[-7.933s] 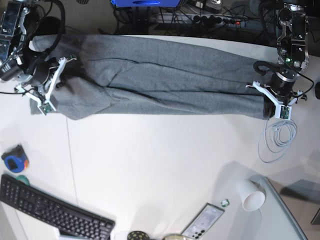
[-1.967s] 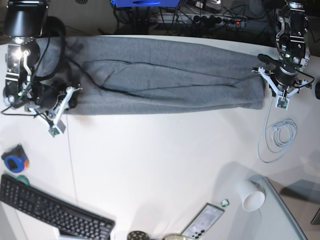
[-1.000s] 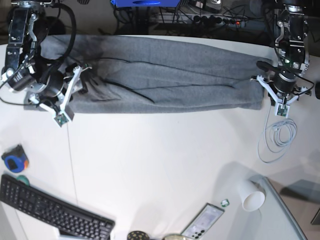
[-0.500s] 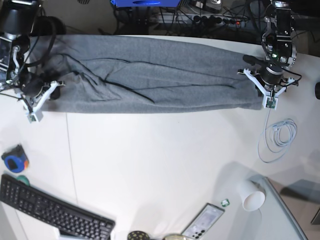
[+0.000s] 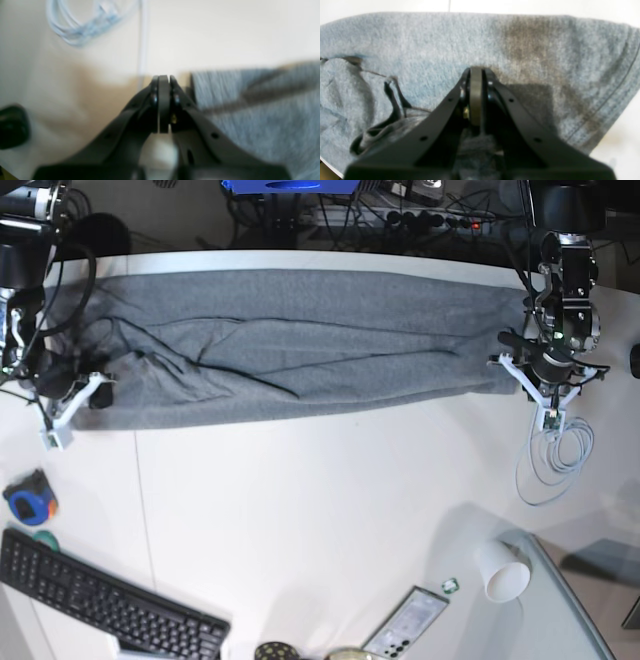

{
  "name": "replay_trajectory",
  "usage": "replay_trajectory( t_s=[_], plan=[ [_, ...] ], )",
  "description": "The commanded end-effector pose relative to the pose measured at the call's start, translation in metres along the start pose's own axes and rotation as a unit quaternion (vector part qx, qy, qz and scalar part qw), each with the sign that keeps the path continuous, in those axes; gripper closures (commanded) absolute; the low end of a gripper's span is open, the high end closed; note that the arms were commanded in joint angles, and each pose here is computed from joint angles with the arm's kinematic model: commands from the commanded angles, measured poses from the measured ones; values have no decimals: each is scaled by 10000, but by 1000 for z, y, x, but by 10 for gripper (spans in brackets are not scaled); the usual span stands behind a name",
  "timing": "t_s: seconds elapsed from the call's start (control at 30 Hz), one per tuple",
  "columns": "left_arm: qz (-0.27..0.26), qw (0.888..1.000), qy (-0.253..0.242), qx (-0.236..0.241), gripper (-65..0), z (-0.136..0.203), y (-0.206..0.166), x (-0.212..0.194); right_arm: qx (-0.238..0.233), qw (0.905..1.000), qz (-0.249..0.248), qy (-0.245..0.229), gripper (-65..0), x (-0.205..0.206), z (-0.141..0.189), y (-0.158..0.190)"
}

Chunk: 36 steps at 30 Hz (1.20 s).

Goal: Layout the t-shirt on the table in an organized manner, then fold the t-shirt properly
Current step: 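Pull the strip ends apart with both grippers to straighten it, then release the strip end with the left gripper and move it to the strip middle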

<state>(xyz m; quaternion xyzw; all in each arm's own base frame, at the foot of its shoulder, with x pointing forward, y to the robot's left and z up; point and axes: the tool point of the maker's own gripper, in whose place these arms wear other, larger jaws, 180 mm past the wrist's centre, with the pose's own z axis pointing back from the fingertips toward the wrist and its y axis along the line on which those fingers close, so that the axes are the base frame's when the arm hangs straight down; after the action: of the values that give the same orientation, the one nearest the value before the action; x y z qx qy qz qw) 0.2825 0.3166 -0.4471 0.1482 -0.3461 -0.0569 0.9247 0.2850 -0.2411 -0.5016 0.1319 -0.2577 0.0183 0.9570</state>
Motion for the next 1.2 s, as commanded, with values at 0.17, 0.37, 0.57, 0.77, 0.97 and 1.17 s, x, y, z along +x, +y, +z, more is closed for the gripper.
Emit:
replay_trajectory(
  t_s=[0.17, 0.37, 0.57, 0.77, 0.97, 1.17],
  plan=[
    [165, 9986, -447, 239, 0, 49, 31, 35, -274, 9960, 756, -384, -35, 25, 31, 8],
    [851, 9925, -518, -704, 0, 89, 40, 17, -155, 9854, 1330, -1047, -38, 45, 61, 56],
    [1047, 9850, -330, -1328, -76, 88, 28, -19, -53, 9836, 1385, -1156, -38, 44, 65, 73],
    [1317, 9721, -553, -1860, -650, 80, 2, -36, -48, 9845, 1363, -1106, -38, 40, 64, 73],
    [1950, 9597, -364, -1990, -650, 57, -15, -52, -56, 9848, 1369, -1072, -38, 36, 64, 72],
    [2371, 9504, -610, -1920, -617, 43, -14, -53, -56, 9849, 1367, -1065, -38, 36, 64, 72]
  ],
)
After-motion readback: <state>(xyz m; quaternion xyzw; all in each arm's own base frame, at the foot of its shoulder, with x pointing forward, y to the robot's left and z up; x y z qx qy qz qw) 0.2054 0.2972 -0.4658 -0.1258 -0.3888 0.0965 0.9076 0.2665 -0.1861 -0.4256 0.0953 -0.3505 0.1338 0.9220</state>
